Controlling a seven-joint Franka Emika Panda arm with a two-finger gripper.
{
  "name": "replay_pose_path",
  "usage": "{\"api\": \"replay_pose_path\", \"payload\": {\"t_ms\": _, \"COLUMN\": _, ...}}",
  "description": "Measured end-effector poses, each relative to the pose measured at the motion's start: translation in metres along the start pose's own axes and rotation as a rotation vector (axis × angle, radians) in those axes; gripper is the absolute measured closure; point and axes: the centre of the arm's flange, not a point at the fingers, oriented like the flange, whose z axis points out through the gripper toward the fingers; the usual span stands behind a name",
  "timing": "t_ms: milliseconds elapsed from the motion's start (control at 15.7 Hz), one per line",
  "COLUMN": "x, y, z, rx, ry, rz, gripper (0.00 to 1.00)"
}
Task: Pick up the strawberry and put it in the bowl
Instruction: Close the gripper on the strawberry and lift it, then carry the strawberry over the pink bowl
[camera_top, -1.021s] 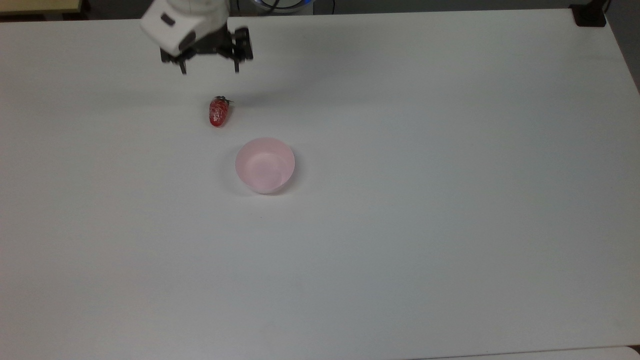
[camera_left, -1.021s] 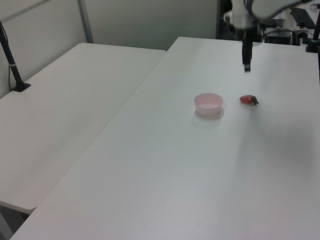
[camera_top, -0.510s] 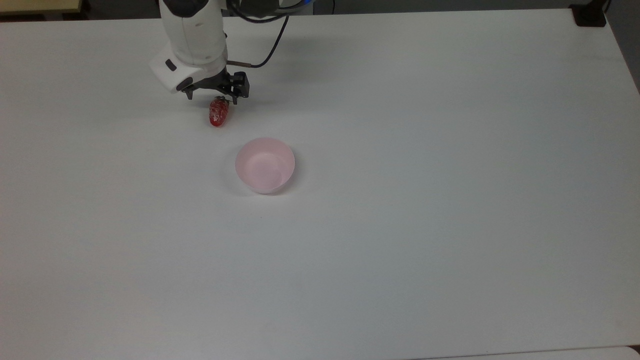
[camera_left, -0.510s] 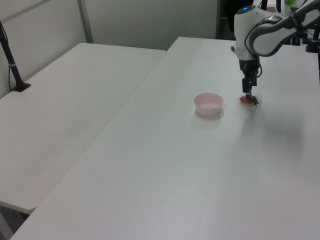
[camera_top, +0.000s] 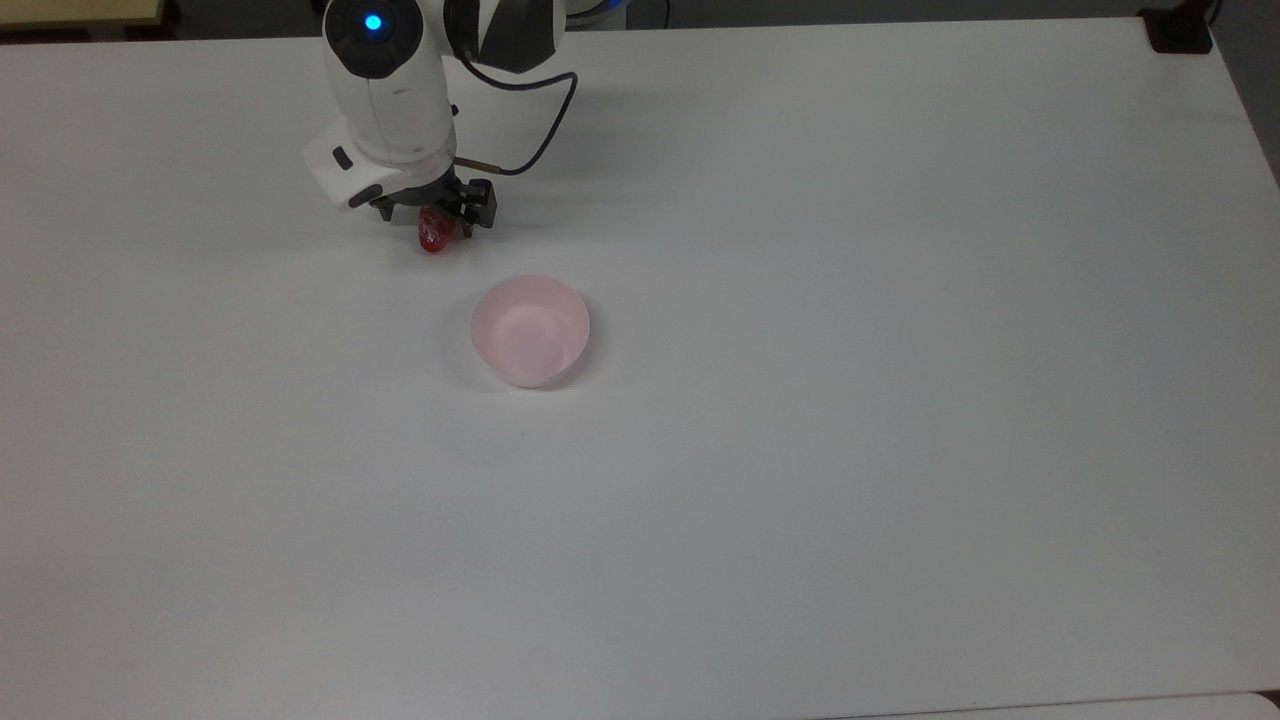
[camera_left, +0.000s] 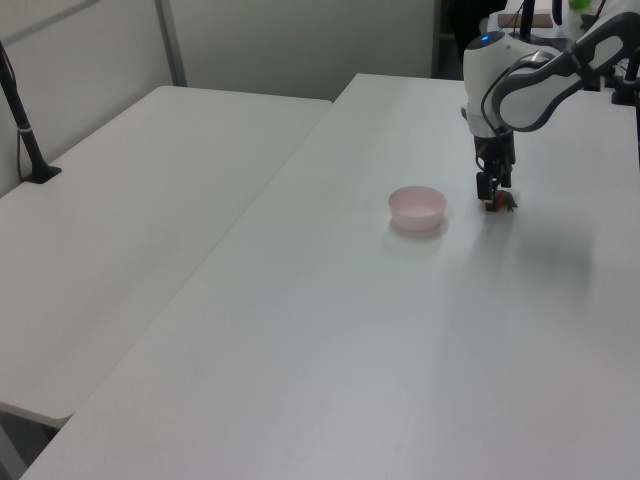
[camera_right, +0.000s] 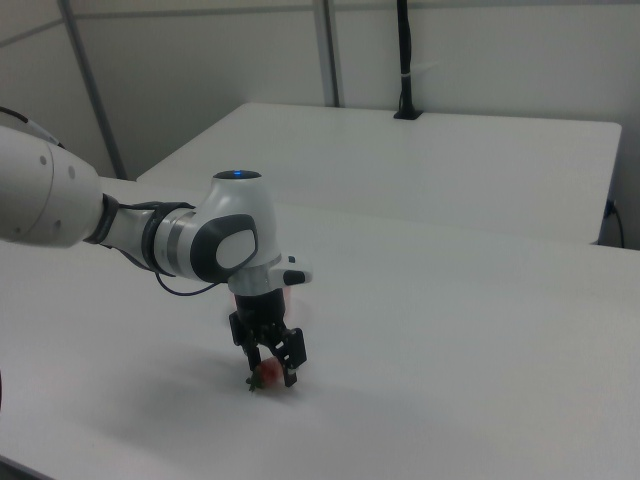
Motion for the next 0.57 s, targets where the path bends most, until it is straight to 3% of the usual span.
{"api": "replay_pose_path", "payload": {"t_ms": 319, "x": 0.0028, "y": -0.0068, "z": -0.006, "rx": 0.009, "ry": 0.013, "rz": 0.013, "gripper": 0.59}}
{"api": "replay_pose_path", "payload": {"t_ms": 574, "x": 0.004, "y": -0.0073, "z": -0.008, "rx": 0.009, "ry": 0.018, "rz": 0.011, "gripper": 0.59}}
